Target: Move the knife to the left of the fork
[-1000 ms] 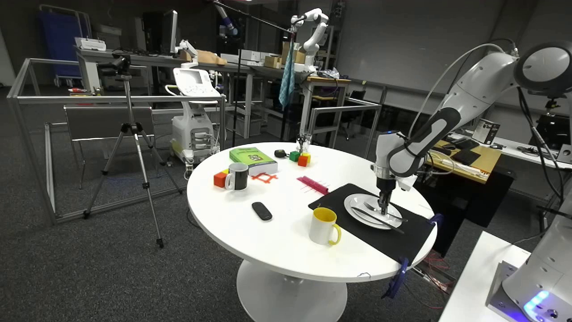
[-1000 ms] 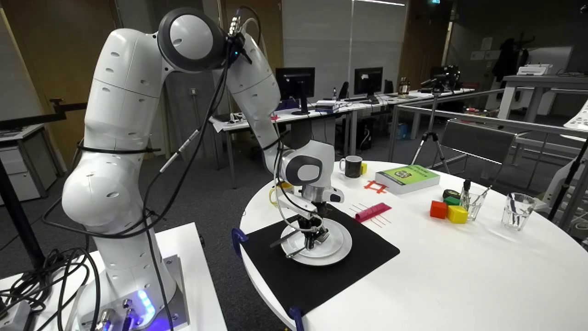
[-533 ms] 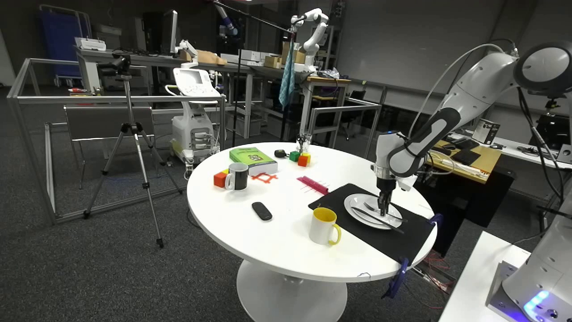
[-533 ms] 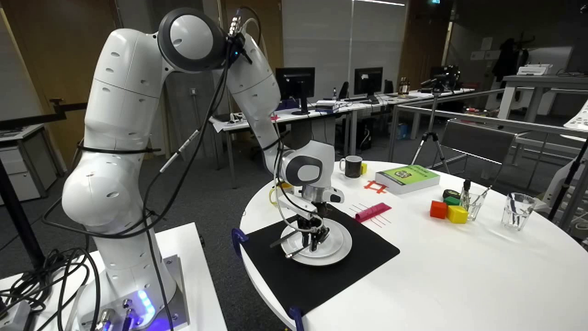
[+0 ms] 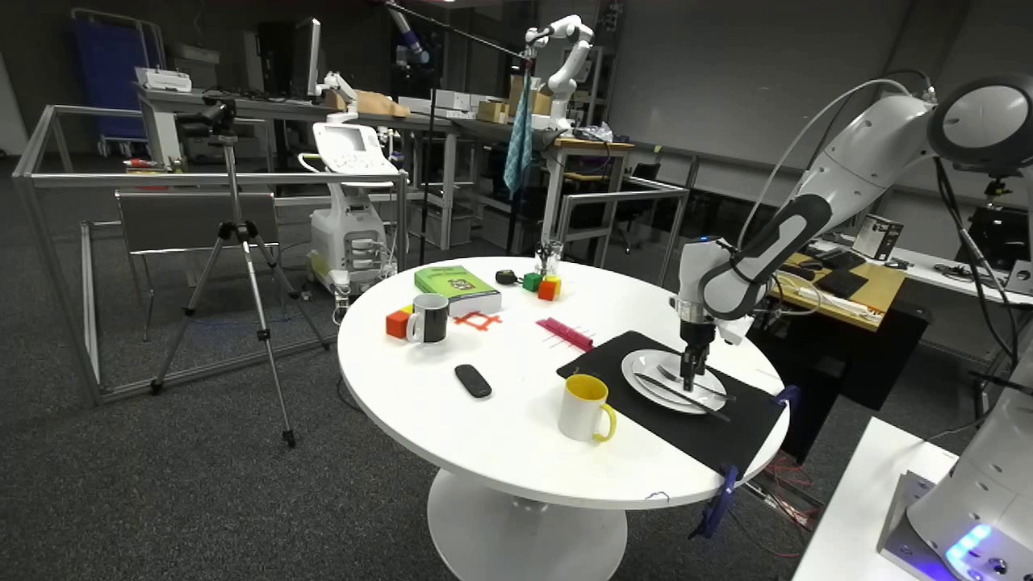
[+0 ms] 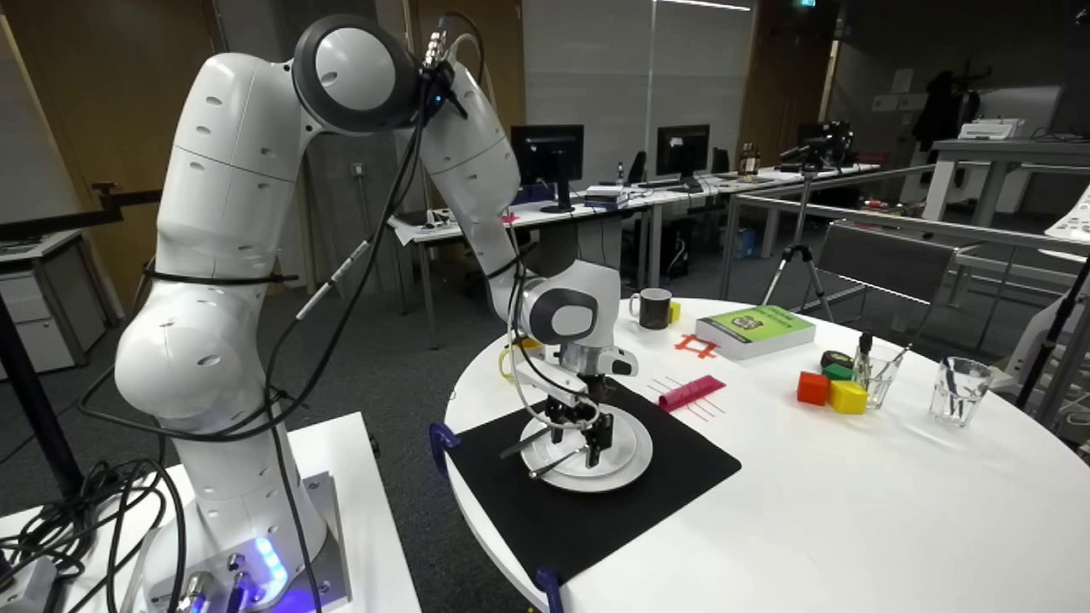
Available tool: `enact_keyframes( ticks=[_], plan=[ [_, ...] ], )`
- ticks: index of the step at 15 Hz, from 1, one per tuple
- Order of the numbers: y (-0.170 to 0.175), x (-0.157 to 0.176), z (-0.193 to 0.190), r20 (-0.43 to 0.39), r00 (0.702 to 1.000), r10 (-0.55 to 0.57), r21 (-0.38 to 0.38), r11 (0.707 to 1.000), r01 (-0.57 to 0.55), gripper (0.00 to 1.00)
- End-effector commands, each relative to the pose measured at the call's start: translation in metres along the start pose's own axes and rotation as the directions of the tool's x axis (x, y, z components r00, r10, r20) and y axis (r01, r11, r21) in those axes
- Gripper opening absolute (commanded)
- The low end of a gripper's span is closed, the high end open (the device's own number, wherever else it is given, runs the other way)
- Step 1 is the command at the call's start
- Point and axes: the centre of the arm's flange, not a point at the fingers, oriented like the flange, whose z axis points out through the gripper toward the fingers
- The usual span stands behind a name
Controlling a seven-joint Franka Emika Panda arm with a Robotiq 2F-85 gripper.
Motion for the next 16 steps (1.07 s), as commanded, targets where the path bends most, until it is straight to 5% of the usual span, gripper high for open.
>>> enact_keyframes(
  ticks=[1, 16],
  plan=[
    [-0.001, -0.004, -0.017, -0.003, 1.0, 0.009, -0.002, 1.0, -0.009, 1.0],
    [-0.049, -0.008, -0.038, 0.023, 0.999, -0.039, 0.061, 0.997, 0.038, 1.0]
  ],
)
